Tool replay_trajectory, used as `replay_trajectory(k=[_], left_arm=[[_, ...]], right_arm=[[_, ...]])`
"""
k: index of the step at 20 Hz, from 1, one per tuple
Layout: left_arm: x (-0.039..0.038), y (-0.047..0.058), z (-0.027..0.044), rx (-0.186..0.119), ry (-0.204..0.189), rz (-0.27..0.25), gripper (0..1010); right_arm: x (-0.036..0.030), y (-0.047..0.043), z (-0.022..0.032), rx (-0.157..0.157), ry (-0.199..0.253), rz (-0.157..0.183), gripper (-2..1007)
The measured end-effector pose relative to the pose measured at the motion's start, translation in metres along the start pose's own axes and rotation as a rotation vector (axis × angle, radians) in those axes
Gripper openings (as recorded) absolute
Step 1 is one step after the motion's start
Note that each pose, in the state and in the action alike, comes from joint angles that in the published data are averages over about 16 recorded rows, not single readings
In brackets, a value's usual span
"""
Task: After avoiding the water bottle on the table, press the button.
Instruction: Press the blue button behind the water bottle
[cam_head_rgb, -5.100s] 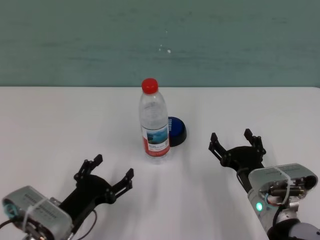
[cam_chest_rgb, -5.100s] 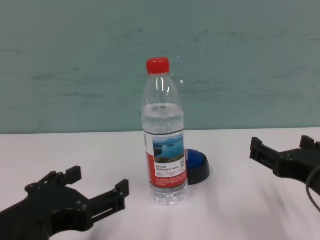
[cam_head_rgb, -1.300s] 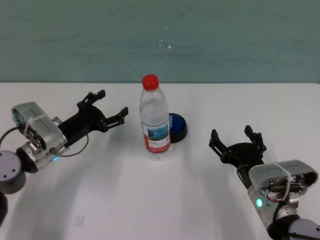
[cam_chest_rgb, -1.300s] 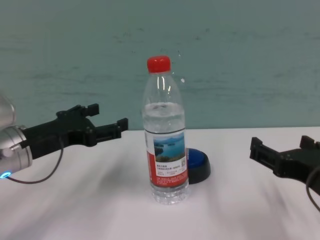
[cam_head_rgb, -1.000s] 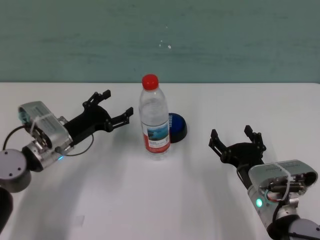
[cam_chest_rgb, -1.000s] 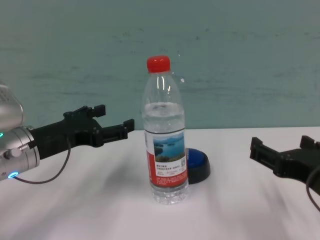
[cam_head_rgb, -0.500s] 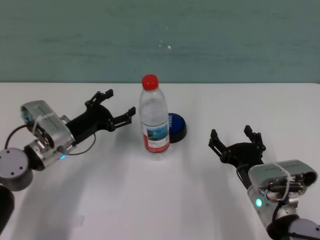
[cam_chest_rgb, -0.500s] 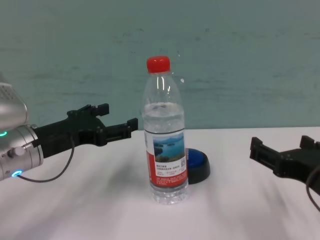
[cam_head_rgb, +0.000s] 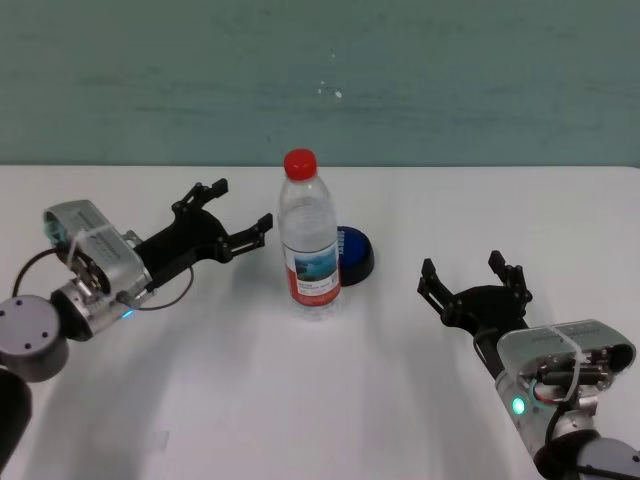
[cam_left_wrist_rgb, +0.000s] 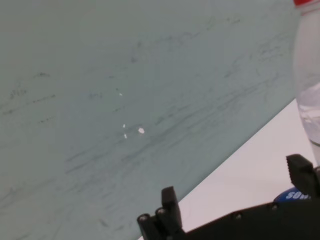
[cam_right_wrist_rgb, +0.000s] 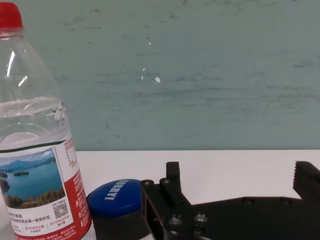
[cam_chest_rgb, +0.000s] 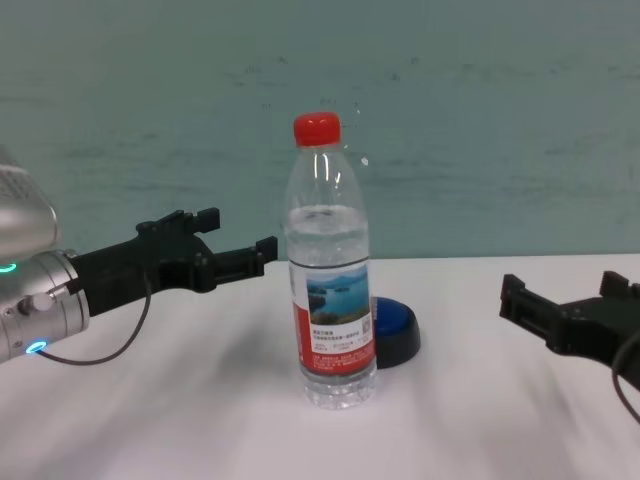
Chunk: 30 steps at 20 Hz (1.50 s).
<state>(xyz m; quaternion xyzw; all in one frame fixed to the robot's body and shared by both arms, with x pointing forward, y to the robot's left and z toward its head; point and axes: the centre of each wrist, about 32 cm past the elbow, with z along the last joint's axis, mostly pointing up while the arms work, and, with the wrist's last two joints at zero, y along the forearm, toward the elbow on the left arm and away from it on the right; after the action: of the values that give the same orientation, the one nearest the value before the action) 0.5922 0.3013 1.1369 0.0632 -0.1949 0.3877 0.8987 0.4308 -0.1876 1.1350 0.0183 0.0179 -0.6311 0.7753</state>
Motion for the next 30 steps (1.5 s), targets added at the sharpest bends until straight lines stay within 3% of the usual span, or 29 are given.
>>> replay_trajectory(k=[13,30], left_arm=[[-0.0037,-0.0034,-0.0001,0.010,-0.001,0.003,1000],[-0.0054,0.0028,0.0023,0.024,-0.006,0.021,1000]], right_arm=[[0.0000,0.0000,0.0000,0.000,0.000,0.000,1003],[0.0000,0.0000,0.0000,0.000,0.000,0.000,1003]])
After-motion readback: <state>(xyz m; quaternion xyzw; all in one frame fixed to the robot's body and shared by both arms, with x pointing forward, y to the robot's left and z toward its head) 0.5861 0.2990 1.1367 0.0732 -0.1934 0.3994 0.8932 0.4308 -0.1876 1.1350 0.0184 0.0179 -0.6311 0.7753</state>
